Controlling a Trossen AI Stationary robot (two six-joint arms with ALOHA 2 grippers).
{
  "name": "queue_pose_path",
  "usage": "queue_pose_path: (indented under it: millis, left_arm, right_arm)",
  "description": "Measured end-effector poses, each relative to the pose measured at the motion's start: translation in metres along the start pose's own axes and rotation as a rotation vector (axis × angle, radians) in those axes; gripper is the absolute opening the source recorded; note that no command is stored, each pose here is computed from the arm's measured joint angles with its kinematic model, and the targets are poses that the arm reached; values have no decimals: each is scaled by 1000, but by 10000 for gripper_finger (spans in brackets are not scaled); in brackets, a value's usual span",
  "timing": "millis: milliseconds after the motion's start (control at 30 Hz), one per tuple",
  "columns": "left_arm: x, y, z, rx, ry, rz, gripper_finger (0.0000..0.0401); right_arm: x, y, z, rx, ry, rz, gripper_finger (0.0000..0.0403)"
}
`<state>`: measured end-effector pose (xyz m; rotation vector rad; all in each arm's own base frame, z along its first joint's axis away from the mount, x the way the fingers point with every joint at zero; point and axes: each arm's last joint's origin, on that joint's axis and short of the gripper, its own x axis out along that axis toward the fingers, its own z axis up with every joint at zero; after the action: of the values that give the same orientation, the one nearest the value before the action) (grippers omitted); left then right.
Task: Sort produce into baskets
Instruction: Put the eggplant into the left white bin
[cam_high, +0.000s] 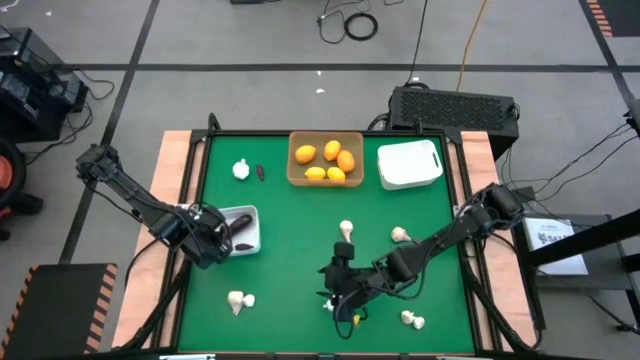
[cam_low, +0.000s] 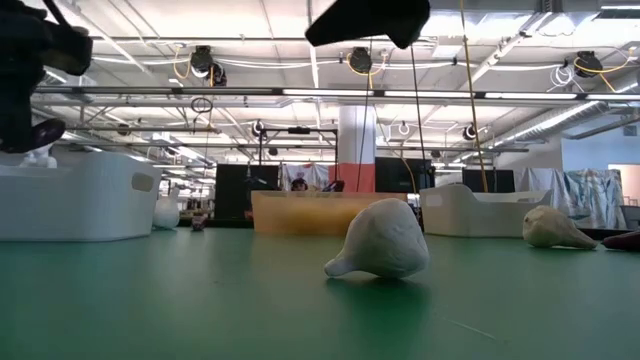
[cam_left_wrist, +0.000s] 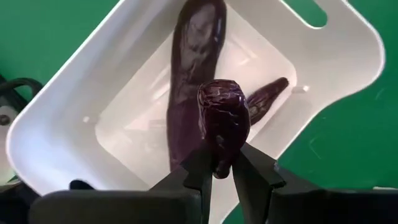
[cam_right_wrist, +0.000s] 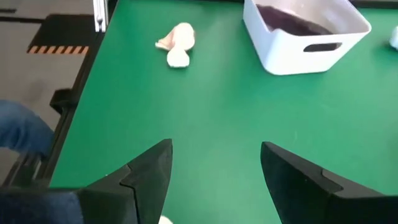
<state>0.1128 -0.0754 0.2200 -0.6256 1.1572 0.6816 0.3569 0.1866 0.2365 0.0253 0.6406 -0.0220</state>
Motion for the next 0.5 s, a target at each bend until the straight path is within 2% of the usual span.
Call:
queue_pose_path:
  millis: [167,500]
  left_arm:
    - [0,7,1,-51,30,68,77]
    - [3,10,11,-123,71,107,170]
  right_arm:
    - [0,3,-10,-19,20,1,235]
    - [4,2,-27,-39,56,-8,235]
